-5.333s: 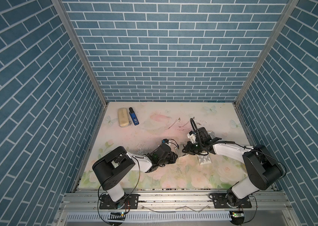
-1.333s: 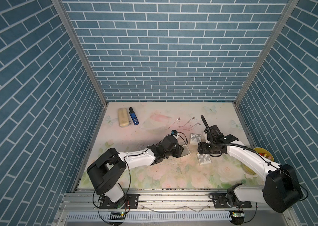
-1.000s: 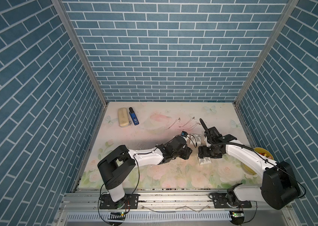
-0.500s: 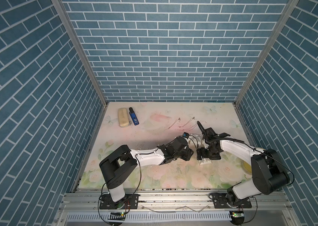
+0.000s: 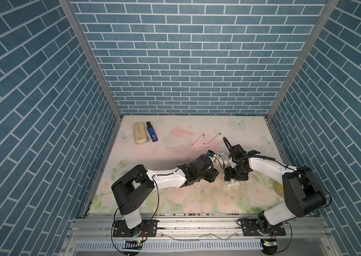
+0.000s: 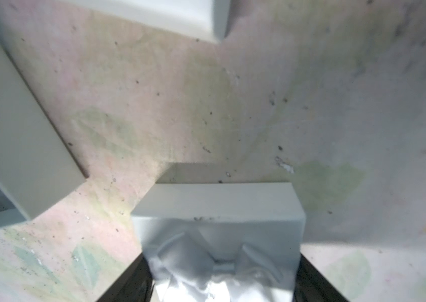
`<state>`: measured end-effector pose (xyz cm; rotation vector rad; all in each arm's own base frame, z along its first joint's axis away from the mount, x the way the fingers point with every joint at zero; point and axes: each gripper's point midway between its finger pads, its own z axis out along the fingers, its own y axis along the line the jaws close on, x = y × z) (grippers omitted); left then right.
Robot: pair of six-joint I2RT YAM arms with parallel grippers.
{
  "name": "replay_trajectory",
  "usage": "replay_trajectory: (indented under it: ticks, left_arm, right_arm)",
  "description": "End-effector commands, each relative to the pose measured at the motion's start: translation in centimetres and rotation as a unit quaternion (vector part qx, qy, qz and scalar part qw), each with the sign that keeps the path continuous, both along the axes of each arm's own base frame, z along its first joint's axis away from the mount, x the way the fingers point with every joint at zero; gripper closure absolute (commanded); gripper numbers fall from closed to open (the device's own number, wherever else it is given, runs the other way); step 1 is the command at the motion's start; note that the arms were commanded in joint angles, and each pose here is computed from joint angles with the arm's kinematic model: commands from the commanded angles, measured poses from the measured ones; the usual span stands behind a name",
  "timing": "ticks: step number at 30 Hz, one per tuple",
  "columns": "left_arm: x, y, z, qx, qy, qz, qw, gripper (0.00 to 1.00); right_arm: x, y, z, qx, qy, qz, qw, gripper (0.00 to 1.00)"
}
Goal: Take the necklace out of the lift-off lid jewelry box
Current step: Pick up the lid from the center of the board.
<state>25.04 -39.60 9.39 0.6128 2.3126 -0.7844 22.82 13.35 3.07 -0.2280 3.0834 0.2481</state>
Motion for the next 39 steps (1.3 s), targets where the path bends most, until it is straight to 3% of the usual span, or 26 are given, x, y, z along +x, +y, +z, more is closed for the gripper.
replay_trajectory:
  ticks: [1, 14, 22, 39]
  left_arm:
    - [0.2, 1.2, 0.4, 0.006, -0.012, 0.008, 1.0, 0.45]
    - [1.5, 5.9, 0.1, -0.024, 0.01, 0.074, 0.997, 0.46]
    - [1.8, 8.6, -1.8, -0.048, 0.049, 0.121, 0.99, 0.51]
    - [1.7, 7.8, -3.9, -0.065, 0.08, 0.117, 0.988, 0.57]
  right_arm:
    - [0.3, 0.3, 1.5, 0.012, -0.014, 0.012, 1.0, 0.26]
    - [0.8, 2.0, 4.8, 0.059, -0.036, 0.011, 0.998, 0.33]
    - [2.0, 5.3, 7.1, 0.08, -0.048, 0.057, 0.994, 0.34]
    - [4.2, 10.0, 5.8, 0.11, 0.01, 0.13, 0.985, 0.35]
